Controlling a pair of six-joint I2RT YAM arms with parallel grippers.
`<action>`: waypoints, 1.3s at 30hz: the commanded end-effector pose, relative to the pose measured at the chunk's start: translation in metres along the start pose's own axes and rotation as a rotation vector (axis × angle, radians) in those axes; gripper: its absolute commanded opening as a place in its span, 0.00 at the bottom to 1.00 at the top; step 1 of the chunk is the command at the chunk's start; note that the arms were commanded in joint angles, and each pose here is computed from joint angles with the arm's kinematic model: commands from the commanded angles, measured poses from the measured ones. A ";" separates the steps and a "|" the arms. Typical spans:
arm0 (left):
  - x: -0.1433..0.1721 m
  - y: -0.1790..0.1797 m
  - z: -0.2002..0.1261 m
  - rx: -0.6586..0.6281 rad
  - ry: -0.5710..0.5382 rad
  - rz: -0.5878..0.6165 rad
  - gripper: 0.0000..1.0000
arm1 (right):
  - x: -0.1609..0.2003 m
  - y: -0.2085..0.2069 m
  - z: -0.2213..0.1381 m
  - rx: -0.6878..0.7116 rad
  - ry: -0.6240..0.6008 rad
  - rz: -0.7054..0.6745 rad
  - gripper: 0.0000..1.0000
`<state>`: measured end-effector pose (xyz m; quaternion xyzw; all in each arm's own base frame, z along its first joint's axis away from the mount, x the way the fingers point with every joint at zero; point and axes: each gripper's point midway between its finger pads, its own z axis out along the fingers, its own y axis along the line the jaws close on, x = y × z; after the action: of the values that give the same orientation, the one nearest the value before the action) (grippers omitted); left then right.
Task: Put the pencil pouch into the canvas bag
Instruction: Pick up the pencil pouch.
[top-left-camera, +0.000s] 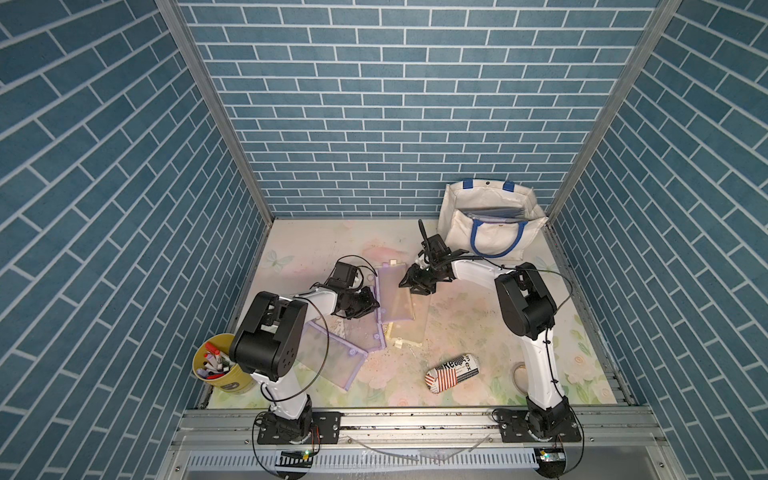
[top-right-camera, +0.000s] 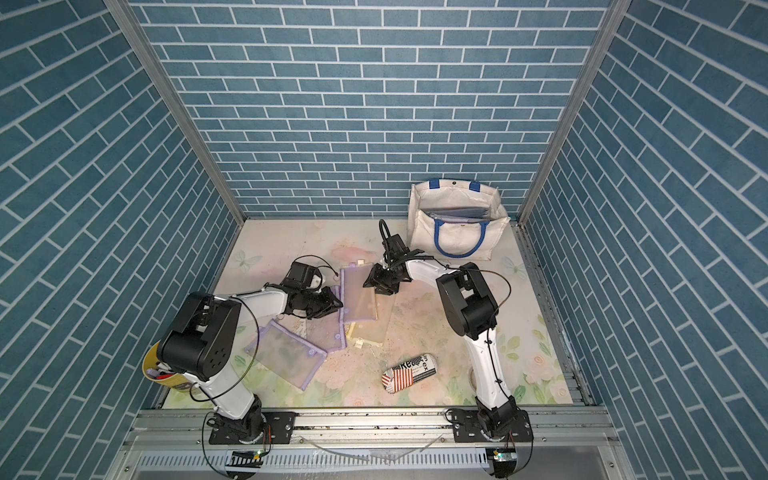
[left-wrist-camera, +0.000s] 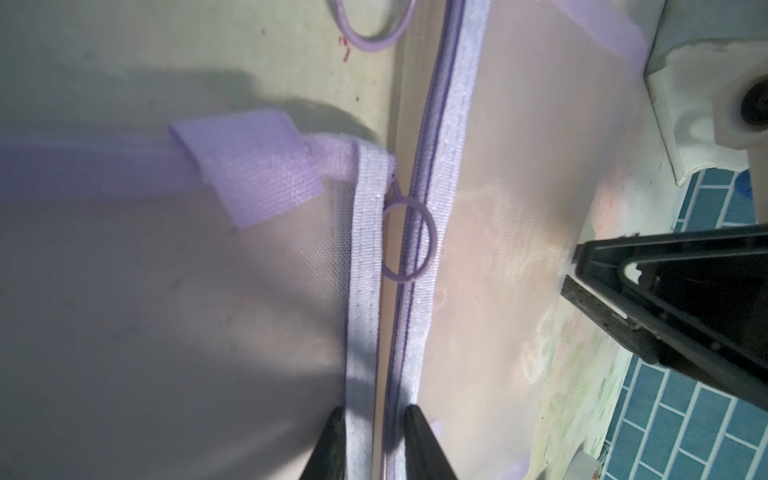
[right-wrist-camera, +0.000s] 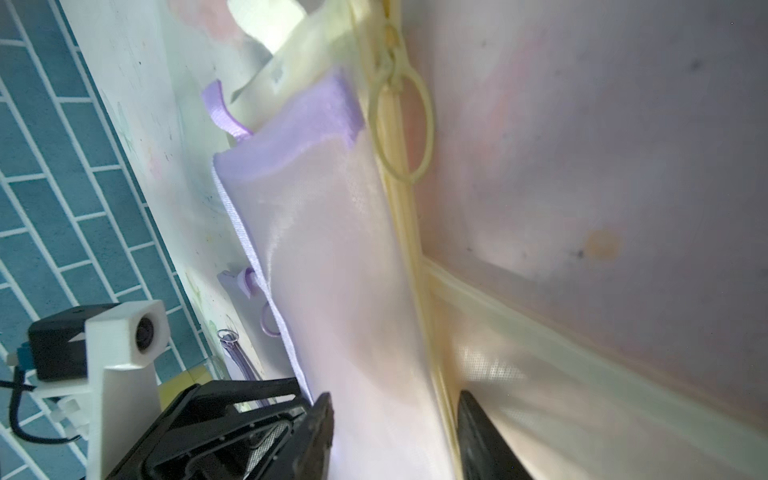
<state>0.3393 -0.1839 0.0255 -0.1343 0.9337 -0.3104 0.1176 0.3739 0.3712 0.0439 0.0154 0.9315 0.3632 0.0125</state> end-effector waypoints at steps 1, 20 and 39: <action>0.006 0.005 0.007 -0.025 0.027 -0.004 0.26 | 0.002 0.005 0.002 -0.028 0.005 -0.007 0.46; 0.008 0.005 0.007 -0.026 0.029 -0.004 0.26 | 0.010 0.016 -0.022 0.071 -0.010 -0.103 0.49; 0.008 0.005 0.009 -0.025 0.037 -0.003 0.26 | 0.008 0.025 -0.025 0.086 -0.015 -0.133 0.49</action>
<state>0.3394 -0.1867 0.0253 -0.1312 0.9337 -0.3125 0.1159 0.3625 0.3711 0.0548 -0.0227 0.9470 0.3199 0.0201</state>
